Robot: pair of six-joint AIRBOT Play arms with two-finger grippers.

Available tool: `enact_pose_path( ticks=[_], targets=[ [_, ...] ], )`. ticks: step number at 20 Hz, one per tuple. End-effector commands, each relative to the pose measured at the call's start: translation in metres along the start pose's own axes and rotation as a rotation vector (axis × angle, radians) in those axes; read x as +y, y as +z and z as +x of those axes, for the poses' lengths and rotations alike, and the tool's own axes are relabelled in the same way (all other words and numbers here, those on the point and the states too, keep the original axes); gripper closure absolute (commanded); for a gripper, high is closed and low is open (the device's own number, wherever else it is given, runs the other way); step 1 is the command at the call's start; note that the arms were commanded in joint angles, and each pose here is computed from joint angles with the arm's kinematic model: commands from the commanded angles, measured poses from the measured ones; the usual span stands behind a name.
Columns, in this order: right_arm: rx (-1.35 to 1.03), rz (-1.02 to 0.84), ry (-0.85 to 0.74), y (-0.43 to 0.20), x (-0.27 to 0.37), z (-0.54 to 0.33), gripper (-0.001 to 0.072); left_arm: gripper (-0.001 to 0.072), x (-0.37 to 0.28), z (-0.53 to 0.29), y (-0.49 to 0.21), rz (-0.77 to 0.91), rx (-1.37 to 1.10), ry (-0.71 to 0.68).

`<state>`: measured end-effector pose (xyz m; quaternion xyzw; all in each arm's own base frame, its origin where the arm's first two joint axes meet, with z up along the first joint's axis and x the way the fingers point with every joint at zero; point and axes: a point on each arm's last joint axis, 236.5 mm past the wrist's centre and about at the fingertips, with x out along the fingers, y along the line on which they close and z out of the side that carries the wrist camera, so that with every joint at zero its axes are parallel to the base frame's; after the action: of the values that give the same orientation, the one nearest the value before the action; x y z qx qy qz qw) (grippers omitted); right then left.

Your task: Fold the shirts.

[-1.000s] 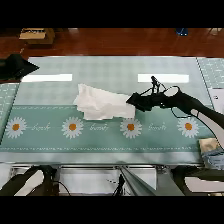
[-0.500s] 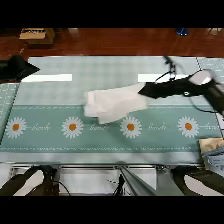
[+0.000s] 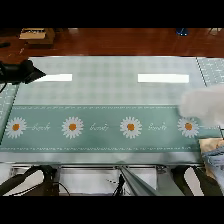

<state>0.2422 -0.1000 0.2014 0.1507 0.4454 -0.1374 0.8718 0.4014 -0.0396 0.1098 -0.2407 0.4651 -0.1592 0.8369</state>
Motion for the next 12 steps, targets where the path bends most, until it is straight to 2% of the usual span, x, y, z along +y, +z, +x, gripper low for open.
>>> enact_pose_path(
  ticks=[1,7,10,12],
  targets=[
    [0.074,0.206,-0.255,-0.038,-0.075,-0.032,0.067,0.0689,0.021,0.026,-0.007,-0.045,0.065,0.003],
    [0.172,0.475,-0.722,-0.091,-0.176,-0.089,0.0669,0.0689,0.063,0.074,-0.012,-0.136,0.118,0.03],
    [0.205,0.576,-0.778,-0.114,-0.19,-0.102,0.0669,0.0689,0.081,0.088,-0.002,-0.16,0.078,0.059],
    [0.262,0.664,-0.807,-0.138,-0.197,-0.107,0.0669,0.0689,0.089,0.091,0.006,-0.101,0.043,0.076]
  ],
)
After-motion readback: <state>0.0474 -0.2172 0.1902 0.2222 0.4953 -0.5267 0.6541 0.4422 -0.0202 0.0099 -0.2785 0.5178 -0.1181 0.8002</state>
